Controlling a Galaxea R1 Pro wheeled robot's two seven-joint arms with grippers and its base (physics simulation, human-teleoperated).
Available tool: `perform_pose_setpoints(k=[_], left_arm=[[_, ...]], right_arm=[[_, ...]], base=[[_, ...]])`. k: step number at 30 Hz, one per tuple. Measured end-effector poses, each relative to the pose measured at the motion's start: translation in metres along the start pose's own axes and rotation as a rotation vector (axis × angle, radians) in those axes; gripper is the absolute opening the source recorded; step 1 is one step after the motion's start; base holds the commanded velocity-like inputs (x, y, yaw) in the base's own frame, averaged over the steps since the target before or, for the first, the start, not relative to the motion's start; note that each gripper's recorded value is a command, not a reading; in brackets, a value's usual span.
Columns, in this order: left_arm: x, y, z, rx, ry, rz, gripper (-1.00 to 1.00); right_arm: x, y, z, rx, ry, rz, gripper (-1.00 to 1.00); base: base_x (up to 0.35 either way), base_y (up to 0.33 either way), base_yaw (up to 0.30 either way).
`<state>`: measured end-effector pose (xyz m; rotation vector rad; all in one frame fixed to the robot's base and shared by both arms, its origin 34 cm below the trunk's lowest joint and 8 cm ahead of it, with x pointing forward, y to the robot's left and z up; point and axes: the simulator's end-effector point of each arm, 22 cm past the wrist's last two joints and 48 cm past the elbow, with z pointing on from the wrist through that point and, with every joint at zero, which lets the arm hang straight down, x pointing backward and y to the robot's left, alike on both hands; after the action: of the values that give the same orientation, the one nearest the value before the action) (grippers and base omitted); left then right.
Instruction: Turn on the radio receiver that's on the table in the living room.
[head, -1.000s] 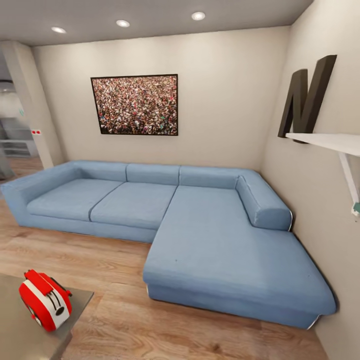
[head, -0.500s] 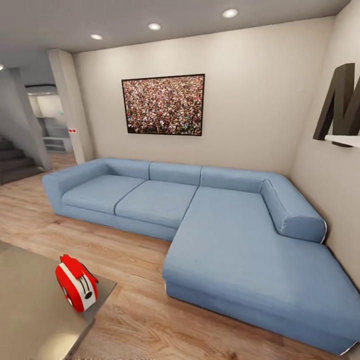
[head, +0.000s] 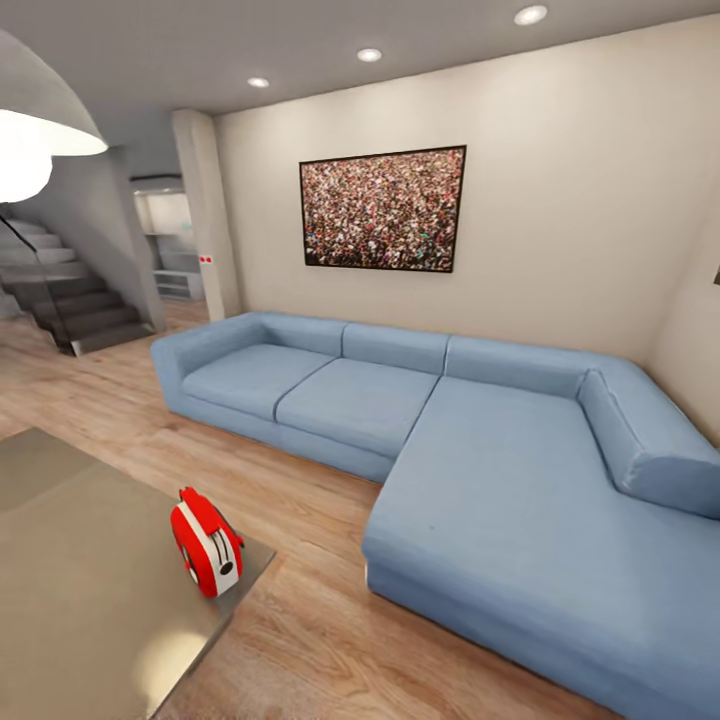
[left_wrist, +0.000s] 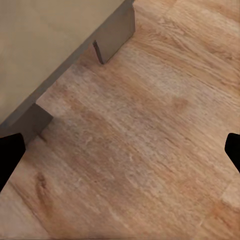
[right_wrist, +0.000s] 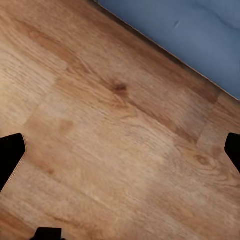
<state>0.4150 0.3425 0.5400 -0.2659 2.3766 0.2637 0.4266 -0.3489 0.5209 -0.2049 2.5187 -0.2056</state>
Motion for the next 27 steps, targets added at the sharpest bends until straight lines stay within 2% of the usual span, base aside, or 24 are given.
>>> perform_pose_setpoints(k=[5,9,11,14,18,23,27], left_arm=[[-0.001,0.006,0.001,-0.016,-0.002,-0.008,1.00],[-0.001,0.038,0.002,-0.090,0.002,-0.089,1.00],[-0.001,0.045,0.002,-0.105,0.002,-0.108,1.00],[0.000,0.041,0.001,-0.103,0.003,-0.117,1.00],[-0.007,0.029,0.001,-0.082,-0.012,-0.107,1.00],[-0.073,0.025,0.003,-0.065,-0.133,-0.119,1.00],[-0.102,0.022,0.002,-0.052,-0.156,-0.124,1.00]], right_arm=[[0.000,0.000,0.000,0.000,0.000,0.000,1.00],[0.000,0.000,0.000,0.000,0.000,0.000,1.00],[-0.002,0.000,0.000,0.001,-0.005,0.000,1.00],[-0.019,-0.002,0.000,0.004,-0.040,-0.001,1.00],[-0.063,-0.007,-0.001,0.014,-0.127,-0.002,1.00],[-0.117,-0.011,-0.007,0.025,-0.238,0.001,1.00],[-0.132,-0.012,-0.010,0.027,-0.271,0.001,1.00]], base=[[0.000,0.000,0.298],[0.000,0.000,0.298],[0.000,0.000,0.298],[0.000,0.000,0.299],[0.000,0.000,0.300],[0.000,0.000,0.146],[0.000,0.000,0.021]])
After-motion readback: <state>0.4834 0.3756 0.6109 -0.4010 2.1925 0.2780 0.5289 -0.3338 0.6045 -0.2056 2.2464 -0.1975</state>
